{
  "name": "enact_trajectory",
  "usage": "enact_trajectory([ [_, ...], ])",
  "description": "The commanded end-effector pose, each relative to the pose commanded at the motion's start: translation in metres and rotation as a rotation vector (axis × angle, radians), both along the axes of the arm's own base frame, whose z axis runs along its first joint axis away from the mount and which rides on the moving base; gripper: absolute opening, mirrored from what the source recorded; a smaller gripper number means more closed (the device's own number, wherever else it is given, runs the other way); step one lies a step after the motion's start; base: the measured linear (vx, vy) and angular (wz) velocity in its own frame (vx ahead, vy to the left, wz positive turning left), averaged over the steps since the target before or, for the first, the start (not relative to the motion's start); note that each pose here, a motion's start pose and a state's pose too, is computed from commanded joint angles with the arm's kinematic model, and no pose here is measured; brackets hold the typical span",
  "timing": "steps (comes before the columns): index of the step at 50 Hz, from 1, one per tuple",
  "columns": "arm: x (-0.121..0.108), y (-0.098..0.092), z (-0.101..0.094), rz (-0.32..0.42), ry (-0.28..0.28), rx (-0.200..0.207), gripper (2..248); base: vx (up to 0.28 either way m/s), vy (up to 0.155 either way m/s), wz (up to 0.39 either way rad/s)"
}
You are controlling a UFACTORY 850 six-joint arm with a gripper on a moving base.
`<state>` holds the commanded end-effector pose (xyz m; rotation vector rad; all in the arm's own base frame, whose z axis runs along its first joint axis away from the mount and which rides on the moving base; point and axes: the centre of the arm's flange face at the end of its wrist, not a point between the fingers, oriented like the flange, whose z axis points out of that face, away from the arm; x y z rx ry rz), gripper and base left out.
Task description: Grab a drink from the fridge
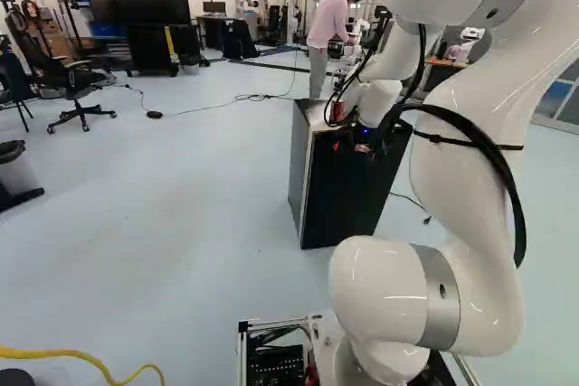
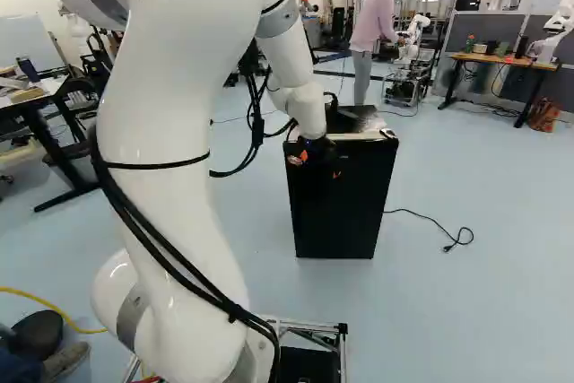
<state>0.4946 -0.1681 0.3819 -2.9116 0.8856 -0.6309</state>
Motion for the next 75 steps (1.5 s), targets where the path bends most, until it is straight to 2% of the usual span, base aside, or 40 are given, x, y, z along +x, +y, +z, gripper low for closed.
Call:
enact_trajectory([
  [11,-0.019,0.002,0.001,-0.011,-0.004,-0.006,247,0.0,0.0,0.0],
  [21,-0.033,0.008,0.004,-0.016,-0.055,-0.04,247,0.0,0.0,0.0],
  [45,-0.054,0.031,0.017,-0.005,-0.251,-0.158,247,0.0,0.0,0.0],
  [75,-0.041,0.056,0.038,0.023,-0.529,-0.298,247,0.0,0.0,0.0],
])
